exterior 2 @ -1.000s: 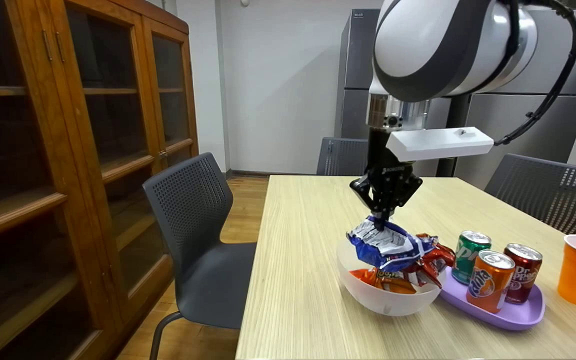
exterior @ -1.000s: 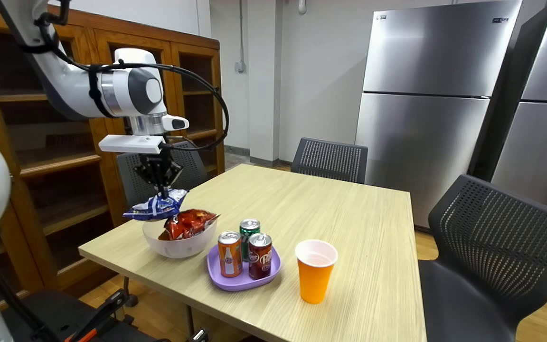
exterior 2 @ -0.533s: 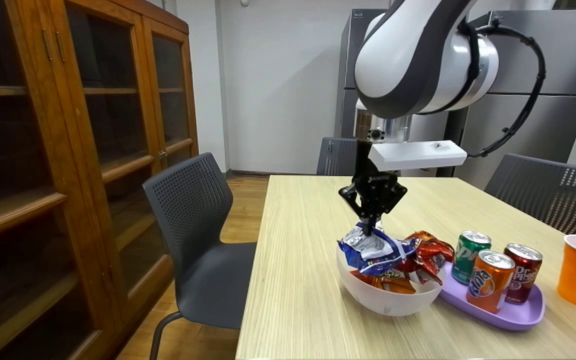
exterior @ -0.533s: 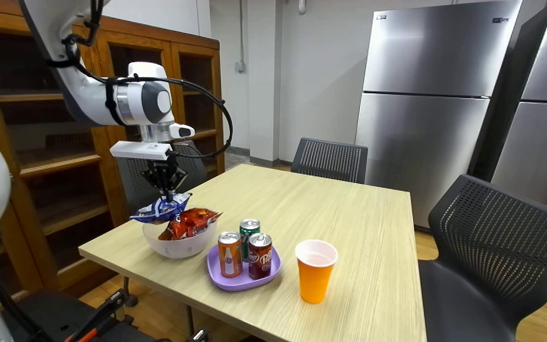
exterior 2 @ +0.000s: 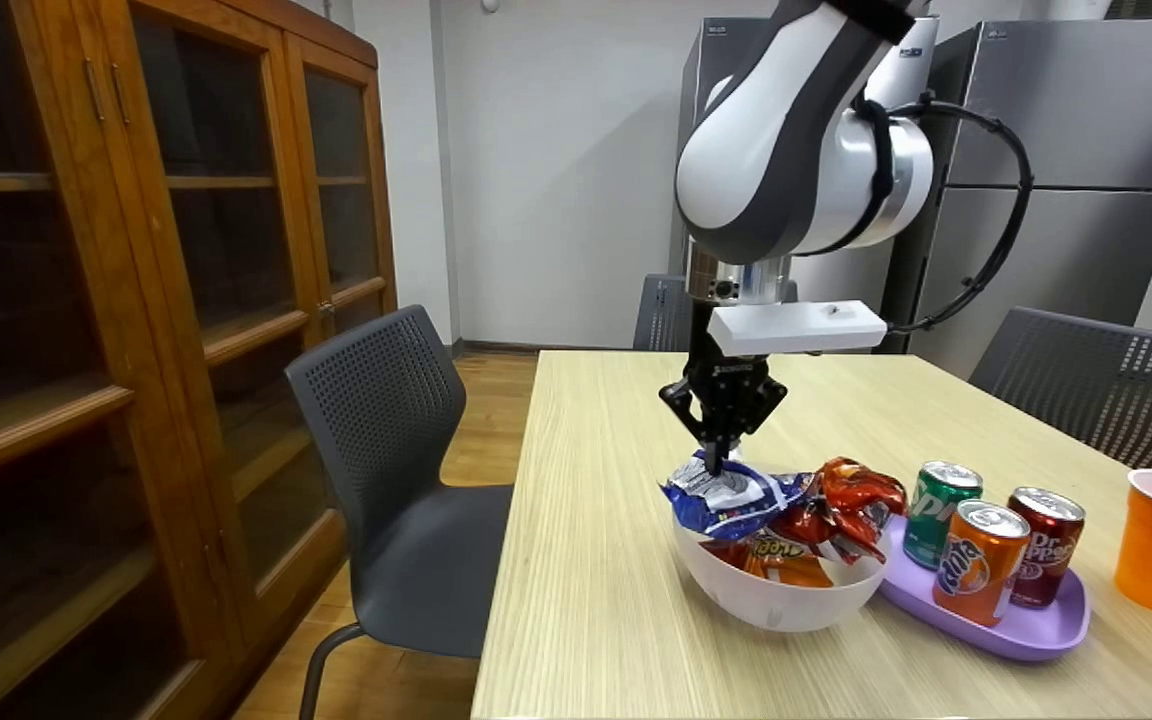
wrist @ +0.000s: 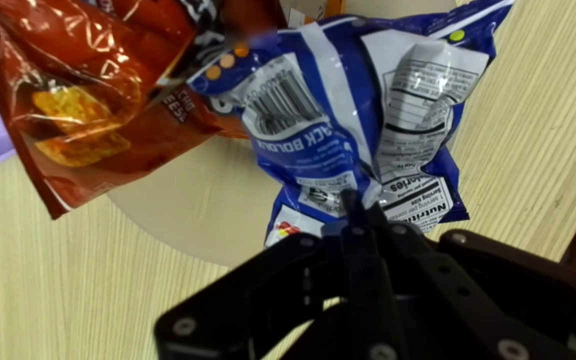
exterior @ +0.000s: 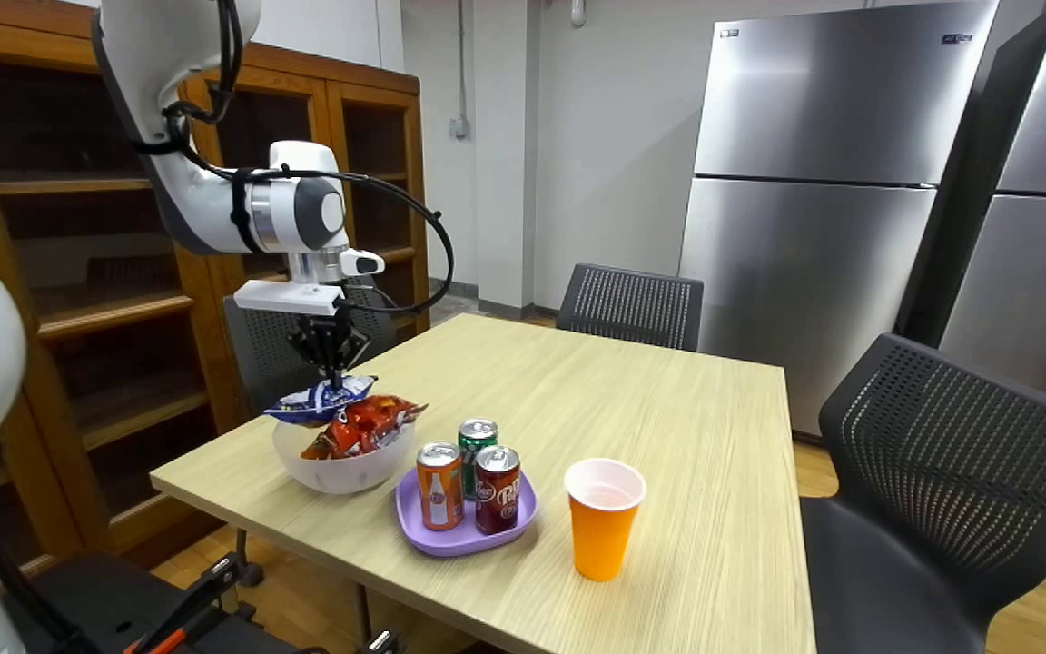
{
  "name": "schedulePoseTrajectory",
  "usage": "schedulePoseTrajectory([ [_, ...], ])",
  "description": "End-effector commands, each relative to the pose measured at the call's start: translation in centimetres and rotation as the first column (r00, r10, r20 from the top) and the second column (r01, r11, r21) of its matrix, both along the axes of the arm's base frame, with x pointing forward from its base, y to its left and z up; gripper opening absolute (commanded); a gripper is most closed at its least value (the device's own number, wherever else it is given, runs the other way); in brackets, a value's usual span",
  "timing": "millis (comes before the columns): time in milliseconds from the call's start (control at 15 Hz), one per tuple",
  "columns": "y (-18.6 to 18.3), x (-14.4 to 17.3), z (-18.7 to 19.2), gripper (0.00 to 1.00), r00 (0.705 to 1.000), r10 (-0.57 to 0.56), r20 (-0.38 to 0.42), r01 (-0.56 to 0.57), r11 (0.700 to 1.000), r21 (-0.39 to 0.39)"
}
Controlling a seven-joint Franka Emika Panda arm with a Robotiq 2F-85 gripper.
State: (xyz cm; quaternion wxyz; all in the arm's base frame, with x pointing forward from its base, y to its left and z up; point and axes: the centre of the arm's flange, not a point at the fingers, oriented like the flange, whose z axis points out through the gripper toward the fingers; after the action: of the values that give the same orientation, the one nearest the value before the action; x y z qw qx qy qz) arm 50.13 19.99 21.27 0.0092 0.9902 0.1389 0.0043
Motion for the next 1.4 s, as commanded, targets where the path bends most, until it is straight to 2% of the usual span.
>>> schedulePoseTrajectory([
  [0, 1.0, 1.1, -0.4, 0.00, 1.000, -0.021, -0.018, 0.020, 1.000, -0.022],
  [200, 1.0, 1.1, -0.3, 0.00, 1.000, -0.019, -0.018, 0.018, 1.000, -0.023],
  [333, 0.8, 0.9, 0.2, 0.27, 1.000, -0.015, -0.011, 0.015, 1.000, -0.022],
  [1000, -1.9, -0.1, 3.9, 0.99, 0.997, -0.044, 0.056, 0.044, 0.999, -0.006],
  [1333, -3.7, -1.9, 6.8, 1.00, 0.993, -0.063, 0.098, 0.062, 0.998, 0.017],
])
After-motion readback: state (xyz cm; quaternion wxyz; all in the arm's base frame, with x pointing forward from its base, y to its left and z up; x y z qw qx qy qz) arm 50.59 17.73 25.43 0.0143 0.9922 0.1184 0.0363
